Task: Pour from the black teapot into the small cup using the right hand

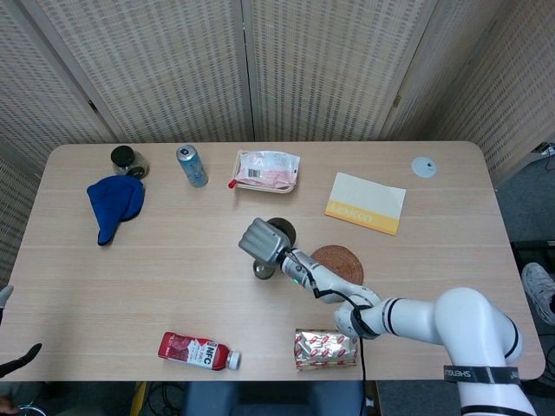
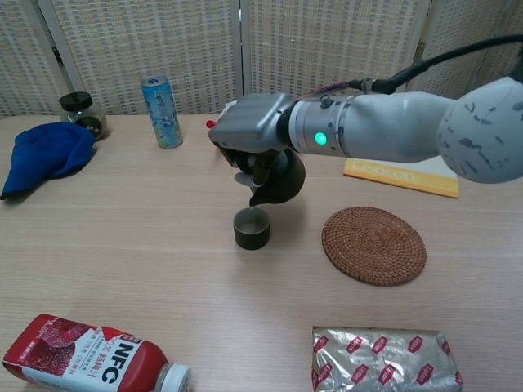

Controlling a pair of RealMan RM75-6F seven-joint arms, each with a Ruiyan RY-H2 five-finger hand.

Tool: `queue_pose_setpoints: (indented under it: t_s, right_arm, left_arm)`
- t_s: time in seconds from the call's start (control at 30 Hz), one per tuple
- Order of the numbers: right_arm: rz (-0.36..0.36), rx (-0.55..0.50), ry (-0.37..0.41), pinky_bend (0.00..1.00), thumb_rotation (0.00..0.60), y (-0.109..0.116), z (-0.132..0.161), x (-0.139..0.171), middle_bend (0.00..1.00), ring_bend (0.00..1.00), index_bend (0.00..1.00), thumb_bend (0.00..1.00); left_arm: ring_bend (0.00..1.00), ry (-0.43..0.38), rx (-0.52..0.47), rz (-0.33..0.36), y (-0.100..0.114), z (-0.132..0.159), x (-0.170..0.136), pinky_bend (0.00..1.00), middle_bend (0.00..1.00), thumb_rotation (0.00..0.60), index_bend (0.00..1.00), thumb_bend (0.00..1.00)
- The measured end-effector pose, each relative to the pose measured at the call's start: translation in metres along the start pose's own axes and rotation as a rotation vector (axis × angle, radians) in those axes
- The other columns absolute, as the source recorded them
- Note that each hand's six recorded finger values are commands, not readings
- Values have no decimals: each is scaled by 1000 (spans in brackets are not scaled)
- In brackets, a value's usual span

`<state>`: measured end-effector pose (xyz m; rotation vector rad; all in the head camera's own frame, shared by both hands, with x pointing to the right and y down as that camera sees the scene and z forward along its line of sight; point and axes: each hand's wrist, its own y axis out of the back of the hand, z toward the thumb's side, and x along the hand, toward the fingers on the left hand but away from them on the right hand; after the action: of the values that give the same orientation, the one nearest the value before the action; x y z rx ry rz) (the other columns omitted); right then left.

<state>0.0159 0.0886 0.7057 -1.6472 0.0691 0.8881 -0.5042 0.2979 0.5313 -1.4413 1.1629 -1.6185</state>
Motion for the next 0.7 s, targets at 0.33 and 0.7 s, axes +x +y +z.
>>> queue_pose_setpoints:
  t_s: [0.33,0.7]
  right_arm:
    - [-1,46,4,575,589,4,5,-1,1000,927,973,542]
    - [0,93,4,576,591,6,6,0,1000,928,973,543]
  left_arm:
    - [0,2,-2,3,0,-1,-1,0,0,600,0,135]
    - [0,5,-4,6,0,-2,-3,0,0,600,0,134]
